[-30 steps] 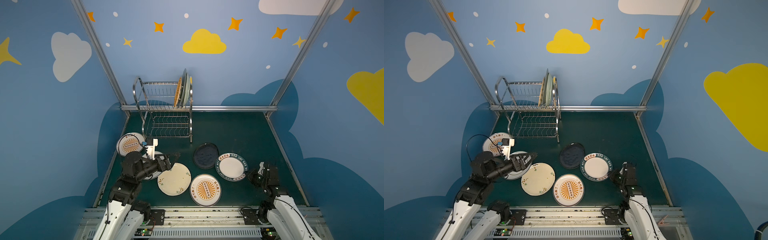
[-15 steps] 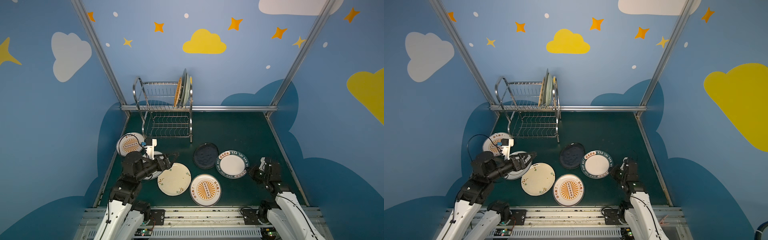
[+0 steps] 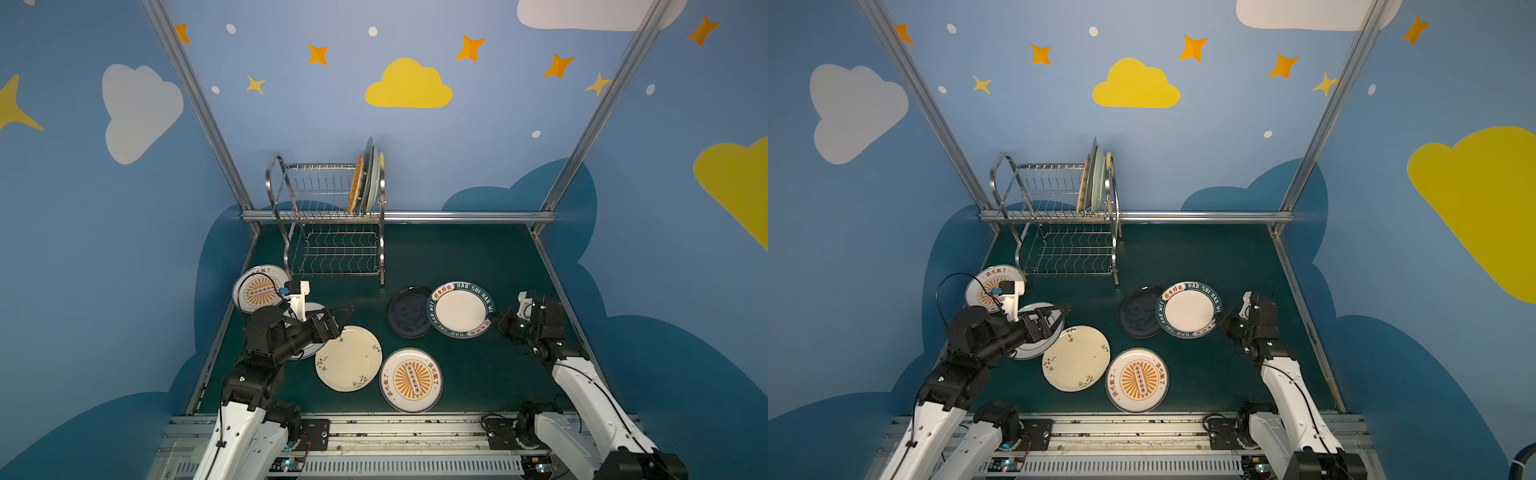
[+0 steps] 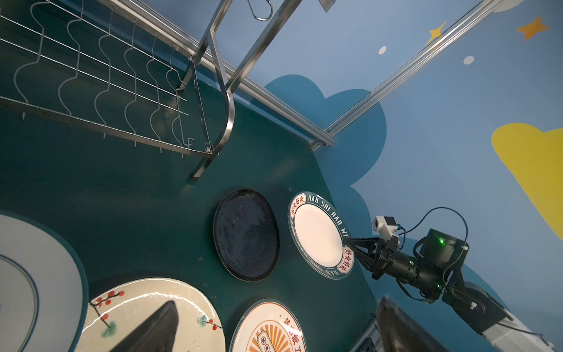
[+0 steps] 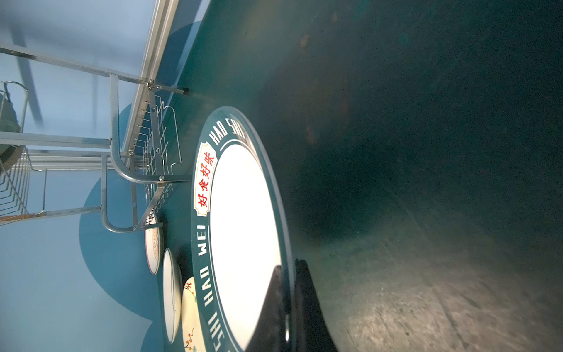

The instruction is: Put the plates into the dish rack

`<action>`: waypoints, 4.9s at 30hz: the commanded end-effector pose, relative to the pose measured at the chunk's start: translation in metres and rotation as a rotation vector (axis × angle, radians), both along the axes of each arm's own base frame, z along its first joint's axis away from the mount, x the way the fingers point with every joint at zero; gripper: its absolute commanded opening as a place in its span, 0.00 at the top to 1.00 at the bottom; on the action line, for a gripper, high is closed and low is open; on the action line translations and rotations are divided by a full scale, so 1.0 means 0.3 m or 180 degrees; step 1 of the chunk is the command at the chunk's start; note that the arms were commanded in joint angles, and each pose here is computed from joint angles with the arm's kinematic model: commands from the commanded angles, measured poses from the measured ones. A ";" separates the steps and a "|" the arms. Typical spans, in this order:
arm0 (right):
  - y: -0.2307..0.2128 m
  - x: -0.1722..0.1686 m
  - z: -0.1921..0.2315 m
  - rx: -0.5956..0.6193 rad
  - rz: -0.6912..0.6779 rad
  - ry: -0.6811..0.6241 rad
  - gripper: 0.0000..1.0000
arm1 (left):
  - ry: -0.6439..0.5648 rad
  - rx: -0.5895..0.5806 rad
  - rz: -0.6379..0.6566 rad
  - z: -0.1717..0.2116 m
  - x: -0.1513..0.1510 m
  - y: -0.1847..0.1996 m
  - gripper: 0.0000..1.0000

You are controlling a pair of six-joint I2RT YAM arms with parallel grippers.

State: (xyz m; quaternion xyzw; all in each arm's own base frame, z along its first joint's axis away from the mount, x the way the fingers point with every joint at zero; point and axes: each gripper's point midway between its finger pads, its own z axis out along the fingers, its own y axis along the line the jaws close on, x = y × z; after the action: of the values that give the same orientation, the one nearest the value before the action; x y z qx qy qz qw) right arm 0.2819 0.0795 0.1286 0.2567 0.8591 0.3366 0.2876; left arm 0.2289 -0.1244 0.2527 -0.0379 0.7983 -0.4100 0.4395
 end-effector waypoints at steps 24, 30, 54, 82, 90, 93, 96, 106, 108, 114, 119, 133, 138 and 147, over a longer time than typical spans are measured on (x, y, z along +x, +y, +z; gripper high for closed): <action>0.304 0.093 0.110 0.0665 0.1394 0.0100 1.00 | -0.0882 0.0333 -0.0227 0.048 0.060 -0.261 0.00; 0.300 0.085 0.102 0.0618 0.1411 0.0118 1.00 | -0.1261 0.1307 -0.0753 -0.020 0.070 -0.465 0.00; 0.300 0.089 0.055 0.0649 0.1404 0.0256 1.00 | -0.2542 0.3372 -0.2423 -0.207 0.015 -0.736 0.20; 0.301 0.088 0.058 0.0688 0.1420 0.0271 1.00 | -0.2374 0.4196 -0.2233 -0.349 0.135 -0.791 0.71; 0.304 0.085 0.059 0.0679 0.1433 0.0267 1.00 | -0.2399 0.4244 -0.2187 -0.338 0.134 -0.809 0.89; 0.306 0.085 0.061 0.0663 0.1440 0.0260 1.00 | -0.2441 0.4187 -0.2142 -0.315 0.124 -0.820 0.96; 0.308 0.085 0.064 0.0651 0.1450 0.0244 1.00 | -0.2478 0.4165 -0.2121 -0.292 0.110 -0.829 0.96; 0.315 0.078 0.084 0.0616 0.1500 0.0117 0.72 | -0.2469 0.4279 -0.2208 -0.283 0.058 -0.802 0.96; 0.315 0.075 0.093 0.0601 0.1510 0.0076 0.60 | -0.2468 0.4289 -0.2233 -0.275 0.042 -0.791 0.96; 0.313 0.068 0.110 0.0546 0.1505 -0.0018 0.25 | -0.2487 0.4336 -0.2235 -0.245 -0.001 -0.760 0.96; 0.307 0.060 0.141 0.0483 0.1501 -0.0187 0.12 | -0.2403 0.4374 -0.2222 -0.215 -0.039 -0.715 0.96; 0.231 0.041 0.188 0.0100 0.1196 -0.0556 0.11 | -0.2331 0.3349 -0.2139 0.054 -0.266 -0.594 0.96; 0.227 0.051 0.208 0.0051 0.1157 -0.0720 0.11 | -0.2244 0.2527 -0.1507 0.316 -0.261 -0.527 0.96; 0.327 0.011 0.201 0.0000 0.1557 -0.0978 0.11 | -0.2452 0.1596 -0.0256 0.780 -0.171 -0.384 0.96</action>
State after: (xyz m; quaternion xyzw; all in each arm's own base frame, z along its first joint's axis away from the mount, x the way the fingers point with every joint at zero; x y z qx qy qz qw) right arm 0.2848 0.1665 0.1761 0.0319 0.8547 0.4265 0.2941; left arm 0.1624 -0.2613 0.4337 0.3533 0.6667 -0.1890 0.6285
